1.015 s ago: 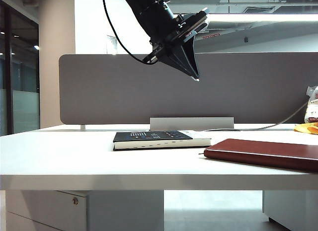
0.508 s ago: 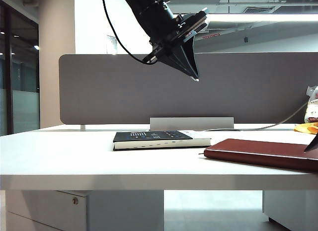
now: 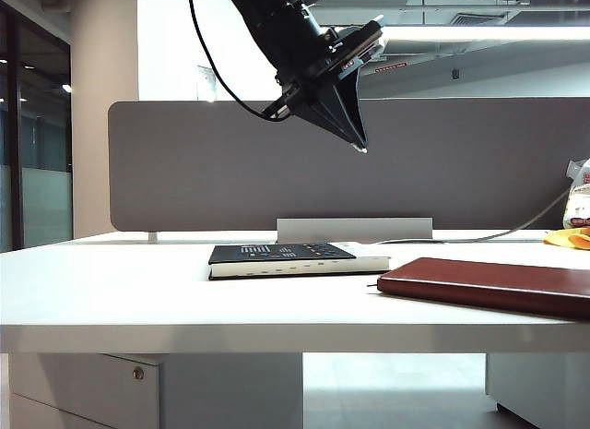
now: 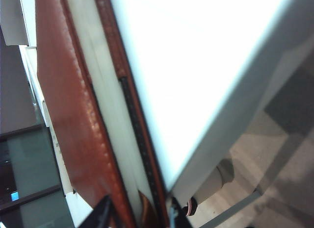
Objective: Pick up the red book and place it on top of the black book.
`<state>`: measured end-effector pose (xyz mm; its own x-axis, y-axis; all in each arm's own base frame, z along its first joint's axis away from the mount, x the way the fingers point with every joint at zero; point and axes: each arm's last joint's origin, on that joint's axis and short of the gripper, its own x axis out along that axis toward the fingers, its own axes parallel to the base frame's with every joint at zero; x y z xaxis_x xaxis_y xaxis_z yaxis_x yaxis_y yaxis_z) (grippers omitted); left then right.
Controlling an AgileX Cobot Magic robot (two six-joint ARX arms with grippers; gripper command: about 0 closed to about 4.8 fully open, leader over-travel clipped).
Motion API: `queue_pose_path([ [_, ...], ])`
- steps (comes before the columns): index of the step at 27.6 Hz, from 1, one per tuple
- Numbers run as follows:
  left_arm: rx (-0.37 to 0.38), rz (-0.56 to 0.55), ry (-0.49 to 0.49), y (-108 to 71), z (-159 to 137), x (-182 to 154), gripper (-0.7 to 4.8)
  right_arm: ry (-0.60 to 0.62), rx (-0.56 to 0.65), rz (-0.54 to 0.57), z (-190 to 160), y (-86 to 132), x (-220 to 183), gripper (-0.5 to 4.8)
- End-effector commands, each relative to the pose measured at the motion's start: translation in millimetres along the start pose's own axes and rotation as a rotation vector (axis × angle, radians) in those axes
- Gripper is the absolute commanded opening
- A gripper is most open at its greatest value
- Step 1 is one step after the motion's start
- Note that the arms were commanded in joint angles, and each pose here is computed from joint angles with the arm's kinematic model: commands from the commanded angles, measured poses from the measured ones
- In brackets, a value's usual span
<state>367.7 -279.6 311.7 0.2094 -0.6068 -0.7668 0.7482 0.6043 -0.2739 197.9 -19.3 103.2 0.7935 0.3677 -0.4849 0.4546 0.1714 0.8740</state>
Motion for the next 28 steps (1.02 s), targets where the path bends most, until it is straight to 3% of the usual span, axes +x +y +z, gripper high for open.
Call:
queue_pose_path([
  [1, 0.009, 0.0, -0.012, -1.7, 1.6, -3.9, -0.06, -0.015, -0.021, 0.04, 3.6, 4.8, -1.2, 1.22],
  [2, 0.01, 0.0, -0.014, -1.8, 1.8, -3.8, -0.06, -0.006, -0.023, 0.042, 3.1, 5.1, -1.0, 0.8],
  [4, 0.009, 0.0, -0.011, -1.8, 1.5, -3.8, -0.06, 0.002, -0.026, 0.048, 2.7, 5.4, -1.0, 0.51],
  [9, 0.004, -0.001, -0.003, -1.9, 0.6, -3.8, -0.06, 0.035, -0.051, 0.101, 2.4, 10.2, -1.3, 0.08],
  [19, 0.0, -0.002, 0.009, -1.9, -0.6, -3.8, -0.06, 0.096, -0.094, 0.23, 1.8, 22.9, -3.1, -0.03],
  [28, -0.009, 0.004, 0.011, 2.3, -1.1, -4.9, -0.06, 0.108, -0.111, 0.41, 2.8, 42.6, -9.3, -0.03],
])
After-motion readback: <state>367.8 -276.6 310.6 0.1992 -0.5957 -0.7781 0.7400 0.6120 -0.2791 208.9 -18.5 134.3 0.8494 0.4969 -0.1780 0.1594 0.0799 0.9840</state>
